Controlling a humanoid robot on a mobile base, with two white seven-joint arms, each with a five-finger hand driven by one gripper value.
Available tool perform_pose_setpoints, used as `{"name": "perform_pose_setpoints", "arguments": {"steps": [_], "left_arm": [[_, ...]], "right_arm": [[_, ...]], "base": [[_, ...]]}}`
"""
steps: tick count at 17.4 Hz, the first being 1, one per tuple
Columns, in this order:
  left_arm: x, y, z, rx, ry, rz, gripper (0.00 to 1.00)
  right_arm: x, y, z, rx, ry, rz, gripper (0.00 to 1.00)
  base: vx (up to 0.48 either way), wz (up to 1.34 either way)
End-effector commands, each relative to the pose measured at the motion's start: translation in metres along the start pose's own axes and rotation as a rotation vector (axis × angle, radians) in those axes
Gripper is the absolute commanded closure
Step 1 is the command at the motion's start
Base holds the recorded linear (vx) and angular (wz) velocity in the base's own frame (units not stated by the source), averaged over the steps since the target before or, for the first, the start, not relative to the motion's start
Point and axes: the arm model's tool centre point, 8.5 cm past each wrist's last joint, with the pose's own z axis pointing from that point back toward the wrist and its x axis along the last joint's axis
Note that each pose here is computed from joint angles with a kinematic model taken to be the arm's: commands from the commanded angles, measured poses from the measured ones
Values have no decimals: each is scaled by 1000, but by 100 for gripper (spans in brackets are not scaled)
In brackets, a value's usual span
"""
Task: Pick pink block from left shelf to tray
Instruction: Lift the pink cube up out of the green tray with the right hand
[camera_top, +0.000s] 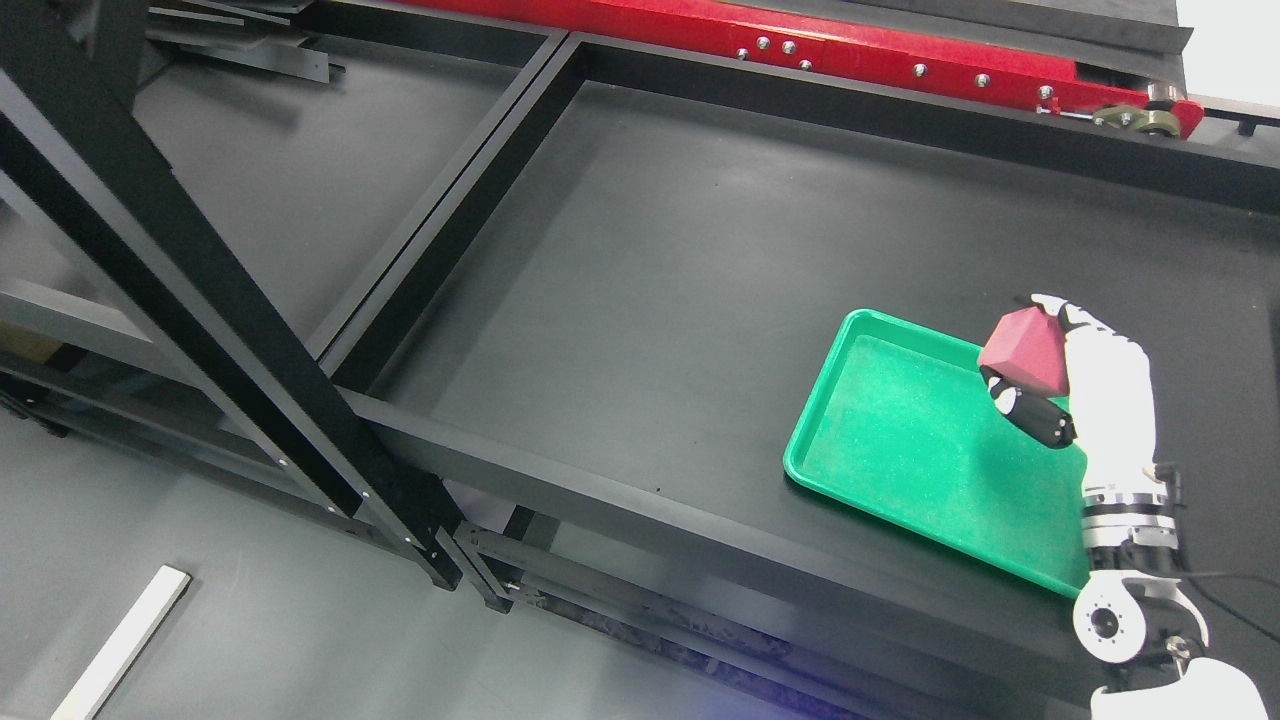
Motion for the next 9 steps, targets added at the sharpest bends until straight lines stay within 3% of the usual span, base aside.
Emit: {"name": "perform_pose_setpoints", "arguments": {"steps": [1,9], "left_arm": [[20,11,-1,16,-40,-5,0],[20,11,-1,16,-40,-5,0]], "right_arm": [[12,-35,-9,-108,-33,-18,98],[25,-14,2,-76,-27,-73,98]], "base": [[-16,49],[-83,335]]}}
